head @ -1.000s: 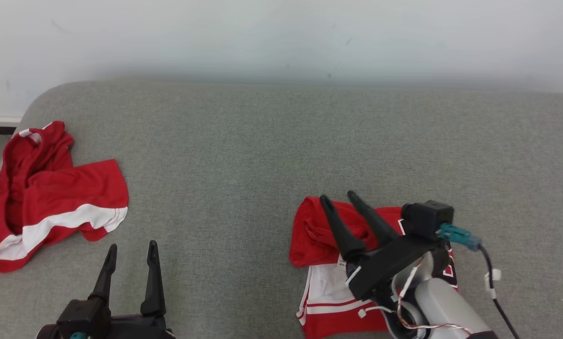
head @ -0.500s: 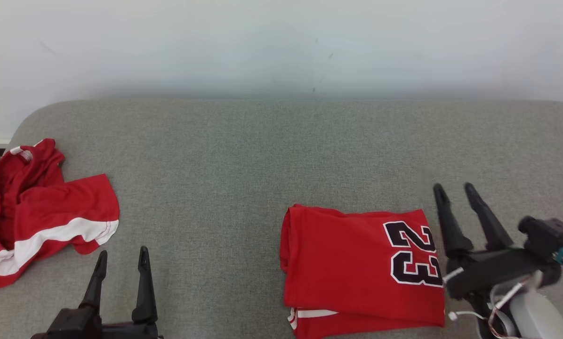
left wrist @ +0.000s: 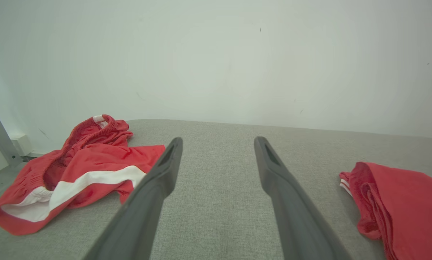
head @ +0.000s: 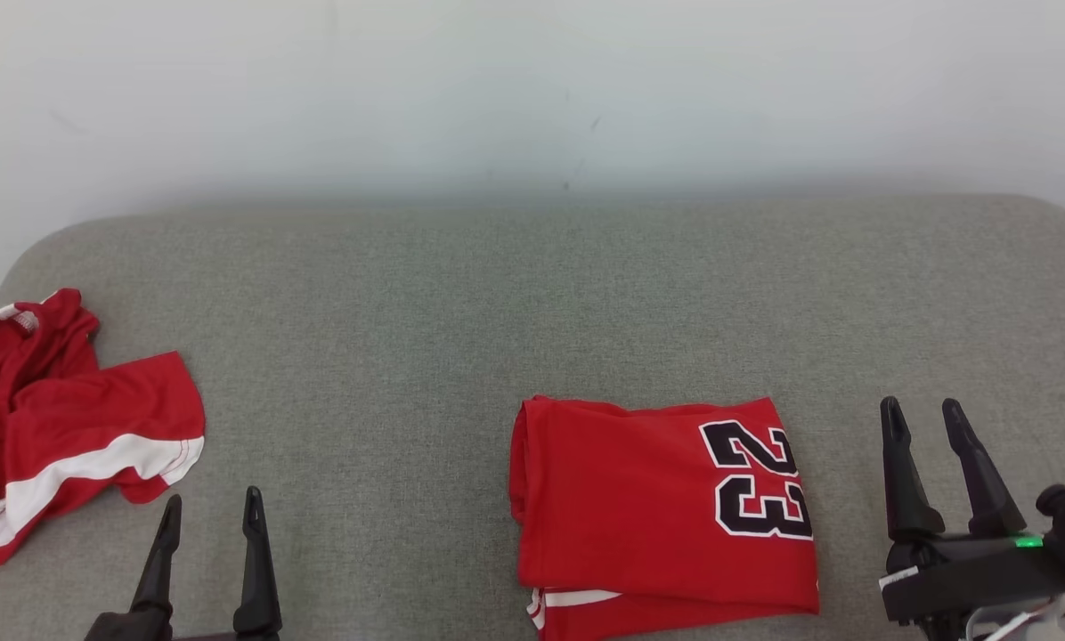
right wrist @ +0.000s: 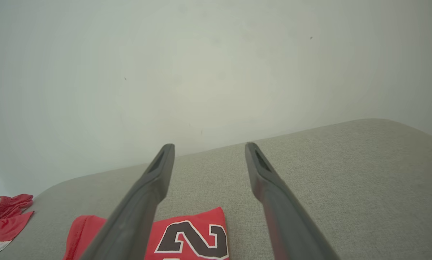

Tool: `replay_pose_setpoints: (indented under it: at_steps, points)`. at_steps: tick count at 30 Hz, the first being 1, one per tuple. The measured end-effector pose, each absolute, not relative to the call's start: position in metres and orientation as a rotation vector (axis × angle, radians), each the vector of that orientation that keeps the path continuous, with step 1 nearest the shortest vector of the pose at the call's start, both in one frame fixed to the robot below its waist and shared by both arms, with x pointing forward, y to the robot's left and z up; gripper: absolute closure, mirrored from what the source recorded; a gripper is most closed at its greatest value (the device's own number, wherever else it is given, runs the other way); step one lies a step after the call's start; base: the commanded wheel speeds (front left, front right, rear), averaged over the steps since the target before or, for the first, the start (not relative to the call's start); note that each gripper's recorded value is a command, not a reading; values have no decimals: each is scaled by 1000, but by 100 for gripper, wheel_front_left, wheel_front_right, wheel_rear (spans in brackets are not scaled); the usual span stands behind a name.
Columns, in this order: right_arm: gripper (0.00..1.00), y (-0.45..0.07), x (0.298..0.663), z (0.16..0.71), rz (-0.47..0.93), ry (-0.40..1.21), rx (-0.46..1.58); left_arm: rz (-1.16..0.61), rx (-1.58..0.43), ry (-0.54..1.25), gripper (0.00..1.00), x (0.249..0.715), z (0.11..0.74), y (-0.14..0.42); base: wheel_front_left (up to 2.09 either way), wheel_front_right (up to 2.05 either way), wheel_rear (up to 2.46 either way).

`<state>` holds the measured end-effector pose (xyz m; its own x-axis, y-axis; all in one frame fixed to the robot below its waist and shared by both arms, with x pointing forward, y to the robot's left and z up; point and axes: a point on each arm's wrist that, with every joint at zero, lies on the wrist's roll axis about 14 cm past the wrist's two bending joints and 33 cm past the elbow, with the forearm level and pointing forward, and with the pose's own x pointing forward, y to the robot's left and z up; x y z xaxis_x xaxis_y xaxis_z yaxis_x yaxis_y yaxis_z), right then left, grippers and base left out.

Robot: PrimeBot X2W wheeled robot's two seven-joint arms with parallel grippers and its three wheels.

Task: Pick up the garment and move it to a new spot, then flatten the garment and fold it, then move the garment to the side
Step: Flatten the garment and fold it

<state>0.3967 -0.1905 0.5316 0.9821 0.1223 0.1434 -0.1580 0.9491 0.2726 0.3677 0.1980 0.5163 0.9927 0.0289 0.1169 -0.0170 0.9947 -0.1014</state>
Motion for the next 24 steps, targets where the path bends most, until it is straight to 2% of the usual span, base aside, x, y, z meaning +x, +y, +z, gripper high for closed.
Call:
replay_pose_setpoints:
  at_steps: [13,24]
  points:
    - [0,-193,360,531,98,-151,252,-6,-70,-134,0,361,522,190,0,0,0]
    - [0,-183,349,521,98,-127,233,-34,-32,-113,0,355,516,186,0,0,0]
